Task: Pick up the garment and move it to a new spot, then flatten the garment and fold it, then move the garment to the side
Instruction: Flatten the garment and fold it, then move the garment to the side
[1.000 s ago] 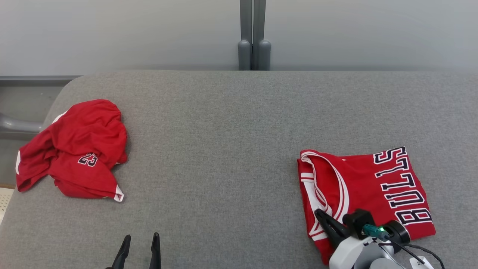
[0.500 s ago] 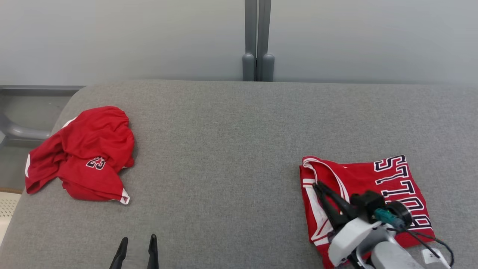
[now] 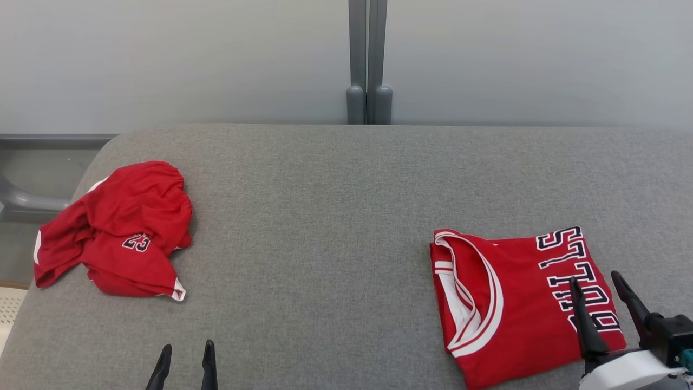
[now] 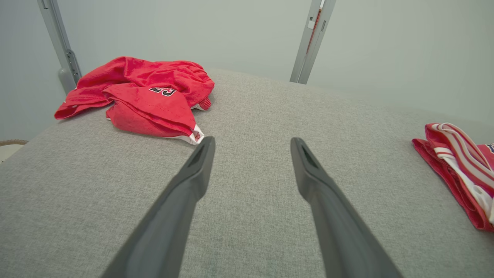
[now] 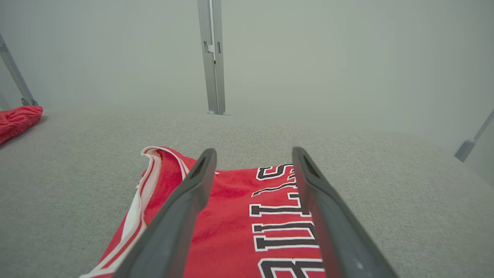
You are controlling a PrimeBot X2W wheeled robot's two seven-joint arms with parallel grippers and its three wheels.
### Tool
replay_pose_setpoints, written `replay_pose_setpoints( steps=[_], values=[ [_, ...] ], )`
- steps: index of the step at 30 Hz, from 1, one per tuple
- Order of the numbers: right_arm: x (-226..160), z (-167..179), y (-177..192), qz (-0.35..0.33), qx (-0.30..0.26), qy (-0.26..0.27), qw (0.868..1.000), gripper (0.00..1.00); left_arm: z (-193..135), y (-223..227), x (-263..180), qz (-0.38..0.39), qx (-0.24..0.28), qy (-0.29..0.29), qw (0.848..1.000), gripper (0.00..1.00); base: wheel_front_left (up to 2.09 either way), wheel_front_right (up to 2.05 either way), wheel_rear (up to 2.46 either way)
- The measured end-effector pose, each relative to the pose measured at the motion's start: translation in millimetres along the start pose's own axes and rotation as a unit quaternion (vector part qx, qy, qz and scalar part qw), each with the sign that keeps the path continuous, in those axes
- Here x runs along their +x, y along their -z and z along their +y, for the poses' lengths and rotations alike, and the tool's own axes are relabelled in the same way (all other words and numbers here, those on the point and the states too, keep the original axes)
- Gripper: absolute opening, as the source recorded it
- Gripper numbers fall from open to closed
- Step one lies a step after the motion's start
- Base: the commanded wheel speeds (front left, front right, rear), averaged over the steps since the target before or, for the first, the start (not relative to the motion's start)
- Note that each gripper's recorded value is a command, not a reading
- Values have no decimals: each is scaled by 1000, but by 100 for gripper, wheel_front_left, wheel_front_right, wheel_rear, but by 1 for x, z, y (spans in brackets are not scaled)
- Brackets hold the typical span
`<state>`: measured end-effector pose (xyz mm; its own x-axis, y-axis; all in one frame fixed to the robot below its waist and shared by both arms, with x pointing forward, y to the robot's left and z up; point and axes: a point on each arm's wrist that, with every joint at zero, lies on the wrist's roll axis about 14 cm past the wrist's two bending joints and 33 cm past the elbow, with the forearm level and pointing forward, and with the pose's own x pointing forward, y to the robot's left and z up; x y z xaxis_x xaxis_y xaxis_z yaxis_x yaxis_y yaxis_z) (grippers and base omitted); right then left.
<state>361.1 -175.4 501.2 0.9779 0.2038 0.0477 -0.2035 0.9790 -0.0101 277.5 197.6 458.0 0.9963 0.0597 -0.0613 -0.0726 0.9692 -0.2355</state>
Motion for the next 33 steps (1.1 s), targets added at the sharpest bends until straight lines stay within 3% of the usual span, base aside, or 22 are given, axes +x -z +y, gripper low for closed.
replay_pose_setpoints(
  steps=[7, 30, 33],
  values=[
    [-8, -5, 21, 31, 13, 16, 999, 100, -4, -2, 4, -3, 4, 9, 1000, 100, 0, 0, 0],
    [-5, -6, 18, 23, 32, 32, 999, 100, -15, 4, 12, 9, 7, 29, 1000, 100, 0, 0, 0],
    [-1, -14, 31, 43, 32, 38, 998, 100, -14, 5, 14, 12, 5, 27, 1000, 100, 0, 0, 0]
  ],
)
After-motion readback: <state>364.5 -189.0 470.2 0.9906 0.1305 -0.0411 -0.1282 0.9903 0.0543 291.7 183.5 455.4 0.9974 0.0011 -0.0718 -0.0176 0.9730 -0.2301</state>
